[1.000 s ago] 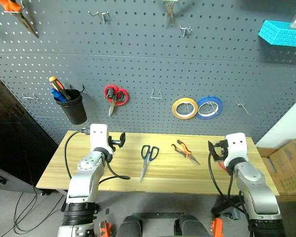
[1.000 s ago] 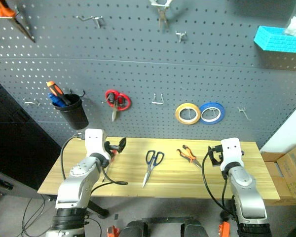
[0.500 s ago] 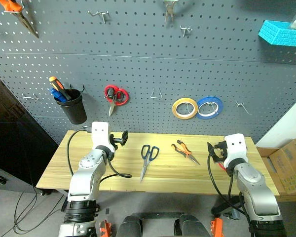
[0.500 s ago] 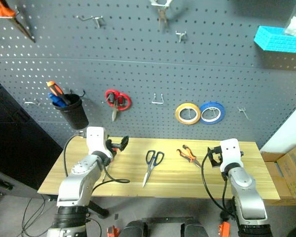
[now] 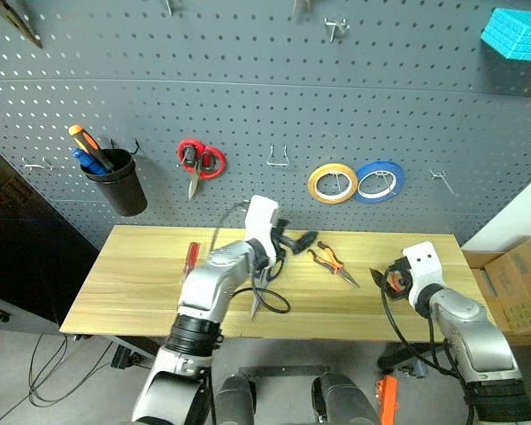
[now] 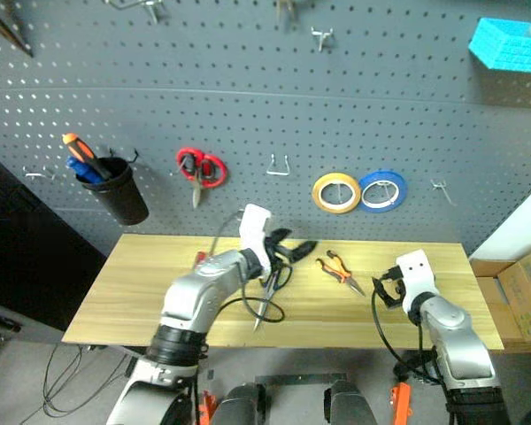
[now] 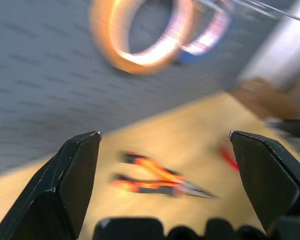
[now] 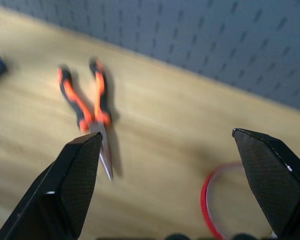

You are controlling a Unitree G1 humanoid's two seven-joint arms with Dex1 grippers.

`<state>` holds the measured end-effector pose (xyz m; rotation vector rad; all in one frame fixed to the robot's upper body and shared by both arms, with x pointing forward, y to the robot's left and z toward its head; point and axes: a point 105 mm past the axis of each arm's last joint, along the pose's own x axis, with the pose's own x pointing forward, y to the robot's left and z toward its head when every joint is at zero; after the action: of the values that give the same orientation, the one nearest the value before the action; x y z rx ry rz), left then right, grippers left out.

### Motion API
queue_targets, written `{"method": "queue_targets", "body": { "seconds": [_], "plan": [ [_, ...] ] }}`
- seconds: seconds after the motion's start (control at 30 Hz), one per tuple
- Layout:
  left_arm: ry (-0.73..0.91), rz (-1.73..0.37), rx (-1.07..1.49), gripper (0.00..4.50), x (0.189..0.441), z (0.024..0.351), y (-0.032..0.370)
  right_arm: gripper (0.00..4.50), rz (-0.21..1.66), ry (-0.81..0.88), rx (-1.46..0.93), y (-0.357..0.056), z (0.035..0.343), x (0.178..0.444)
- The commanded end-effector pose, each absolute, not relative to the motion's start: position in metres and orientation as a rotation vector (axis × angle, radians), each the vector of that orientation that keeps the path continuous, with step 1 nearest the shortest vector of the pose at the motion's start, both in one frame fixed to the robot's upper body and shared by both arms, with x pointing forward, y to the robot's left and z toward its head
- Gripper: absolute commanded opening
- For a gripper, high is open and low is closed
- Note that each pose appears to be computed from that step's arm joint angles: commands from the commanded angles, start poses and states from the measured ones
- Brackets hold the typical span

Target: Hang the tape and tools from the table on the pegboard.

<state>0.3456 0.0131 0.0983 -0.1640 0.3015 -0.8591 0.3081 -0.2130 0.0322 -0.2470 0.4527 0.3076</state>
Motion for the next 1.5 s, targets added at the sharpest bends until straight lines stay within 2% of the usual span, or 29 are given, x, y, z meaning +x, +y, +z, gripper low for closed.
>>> {"method": "queue_targets", "body": {
  "seconds": [0.03, 0.13, 0.3, 0.63, 0.93, 1.07, 1.4, 1.43, 1.5],
  "plan": [
    [0.35, -1.024, -0.228, 4.42, 0.325, 0.098, -0.022, 4.5, 0.342, 0.477, -0.243, -0.22, 0.028, 0.314],
    [0.408, -1.122, -0.272, 4.42, 0.307, 0.093, -0.04, 4.5, 0.327, 0.504, -0.229, -0.232, 0.022, 0.32],
    [0.464, -1.177, -0.288, 4.42, 0.295, 0.087, -0.053, 4.5, 0.311, 0.523, -0.243, -0.245, 0.016, 0.328],
    [0.481, -1.177, -0.284, 4.42, 0.296, 0.083, -0.054, 4.5, 0.29, 0.549, -0.247, -0.258, 0.007, 0.346],
    [0.491, -1.181, -0.279, 4.42, 0.292, 0.082, -0.055, 4.5, 0.273, 0.591, -0.192, -0.266, -0.002, 0.35],
    [0.488, -1.188, -0.277, 4.5, 0.291, 0.084, -0.058, 3.66, 0.202, 0.636, -0.082, -0.276, -0.008, 0.35],
    [0.472, -1.185, -0.277, 4.5, 0.296, 0.088, -0.057, 0.22, 0.207, 0.612, -0.092, -0.275, -0.002, 0.353],
    [0.47, -1.184, -0.276, 4.5, 0.296, 0.088, -0.057, 0.04, 0.209, 0.61, -0.093, -0.275, -0.002, 0.354],
    [0.46, -1.181, -0.277, 4.5, 0.298, 0.09, -0.058, 0.04, 0.208, 0.607, -0.095, -0.275, -0.001, 0.354]
  ]
}}
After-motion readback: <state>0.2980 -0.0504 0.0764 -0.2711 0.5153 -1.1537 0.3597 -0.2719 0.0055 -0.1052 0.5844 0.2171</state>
